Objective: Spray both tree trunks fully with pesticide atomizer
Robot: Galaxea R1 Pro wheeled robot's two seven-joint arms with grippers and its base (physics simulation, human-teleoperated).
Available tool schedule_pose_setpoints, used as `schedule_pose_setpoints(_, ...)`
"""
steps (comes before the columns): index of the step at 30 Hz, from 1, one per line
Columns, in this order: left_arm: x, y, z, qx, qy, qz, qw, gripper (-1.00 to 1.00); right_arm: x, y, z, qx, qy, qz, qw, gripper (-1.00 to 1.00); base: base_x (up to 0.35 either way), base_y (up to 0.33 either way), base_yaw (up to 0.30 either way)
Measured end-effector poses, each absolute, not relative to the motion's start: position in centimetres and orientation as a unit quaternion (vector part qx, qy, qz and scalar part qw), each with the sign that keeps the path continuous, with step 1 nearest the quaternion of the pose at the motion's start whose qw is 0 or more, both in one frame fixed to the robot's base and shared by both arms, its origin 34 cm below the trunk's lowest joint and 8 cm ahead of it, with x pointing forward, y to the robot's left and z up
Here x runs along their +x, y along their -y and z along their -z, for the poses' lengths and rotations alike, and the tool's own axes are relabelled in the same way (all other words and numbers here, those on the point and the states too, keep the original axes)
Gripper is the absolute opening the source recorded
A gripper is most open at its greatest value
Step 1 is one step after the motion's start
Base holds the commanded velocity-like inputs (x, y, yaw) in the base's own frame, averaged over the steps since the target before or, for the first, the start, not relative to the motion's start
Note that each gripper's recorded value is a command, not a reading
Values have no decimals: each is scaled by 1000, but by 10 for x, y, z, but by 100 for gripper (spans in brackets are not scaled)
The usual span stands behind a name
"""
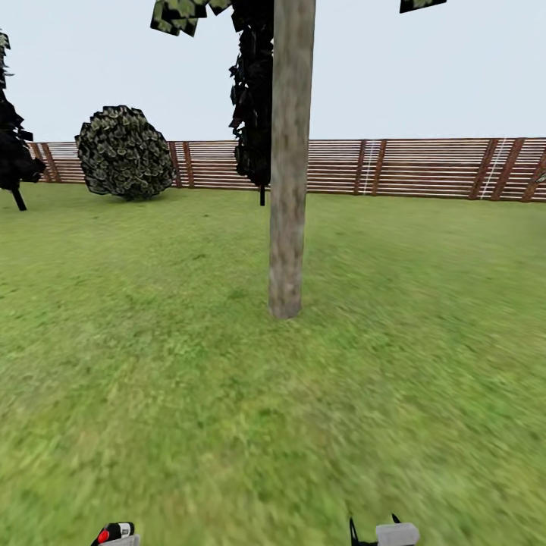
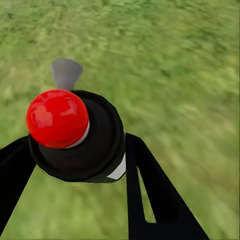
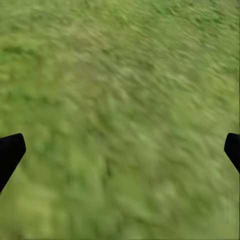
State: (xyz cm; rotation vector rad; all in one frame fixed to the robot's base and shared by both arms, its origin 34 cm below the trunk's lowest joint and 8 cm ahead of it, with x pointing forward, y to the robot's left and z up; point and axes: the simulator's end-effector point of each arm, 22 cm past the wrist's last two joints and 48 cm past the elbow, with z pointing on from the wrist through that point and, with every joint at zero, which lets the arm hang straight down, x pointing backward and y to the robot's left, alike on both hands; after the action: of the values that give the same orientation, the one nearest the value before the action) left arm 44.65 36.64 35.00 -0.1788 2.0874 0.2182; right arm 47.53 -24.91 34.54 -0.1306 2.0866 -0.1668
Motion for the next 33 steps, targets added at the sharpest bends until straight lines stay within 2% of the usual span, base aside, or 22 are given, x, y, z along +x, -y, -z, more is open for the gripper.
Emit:
schedule_pose_setpoints(10,447,-367,-350,-74,-861,-90,495,-100,475,249,-345,-54,-862,68,499,100,341,0,-132)
schedule_pose_setpoints(22,446,-367,-350,-74,-861,-90,495,-100,475,249,-345,-54,-862,68,499,100,341,-7,-9)
schedule_pose_setpoints(30,447,-366,-350,-73,-861,-89,495,-100,475,249,-345,-54,-862,68,499,100,341,-113,0)
schedule_pose_setpoints(33,447,-365,-350,-70,-862,-88,495,-100,475,249,-345,-54,-863,68,498,100,341,-38,-193)
